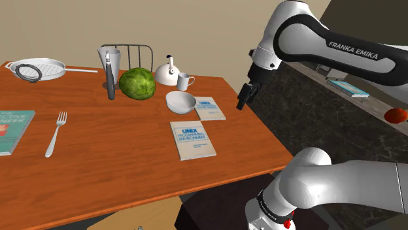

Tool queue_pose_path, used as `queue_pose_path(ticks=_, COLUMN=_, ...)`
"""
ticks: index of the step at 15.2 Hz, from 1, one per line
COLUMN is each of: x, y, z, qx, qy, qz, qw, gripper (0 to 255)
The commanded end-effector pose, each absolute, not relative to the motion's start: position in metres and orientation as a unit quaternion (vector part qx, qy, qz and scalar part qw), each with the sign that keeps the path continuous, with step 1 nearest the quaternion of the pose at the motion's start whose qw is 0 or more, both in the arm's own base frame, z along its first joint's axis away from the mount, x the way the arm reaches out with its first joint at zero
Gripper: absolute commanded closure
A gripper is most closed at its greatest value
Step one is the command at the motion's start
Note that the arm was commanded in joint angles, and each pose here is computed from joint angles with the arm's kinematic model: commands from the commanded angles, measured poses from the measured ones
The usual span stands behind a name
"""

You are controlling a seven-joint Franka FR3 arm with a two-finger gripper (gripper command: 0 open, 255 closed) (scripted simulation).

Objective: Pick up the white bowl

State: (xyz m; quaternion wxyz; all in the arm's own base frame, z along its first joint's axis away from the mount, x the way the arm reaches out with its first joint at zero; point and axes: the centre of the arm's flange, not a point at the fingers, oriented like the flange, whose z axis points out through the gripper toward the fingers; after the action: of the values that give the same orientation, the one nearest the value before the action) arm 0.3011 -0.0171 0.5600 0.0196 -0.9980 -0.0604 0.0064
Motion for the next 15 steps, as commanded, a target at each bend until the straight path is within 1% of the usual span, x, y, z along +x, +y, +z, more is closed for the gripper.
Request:
queue_pose_path(ticks=1, x=0.301, y=-0.017, z=0.560, qx=-0.998, qy=-0.060, qz=0.006, qw=0.020, gripper=0)
queue_pose_path(ticks=15, x=0.457, y=-0.078, z=0.479, qx=-0.996, qy=-0.058, qz=-0.010, qw=0.066, gripper=0)
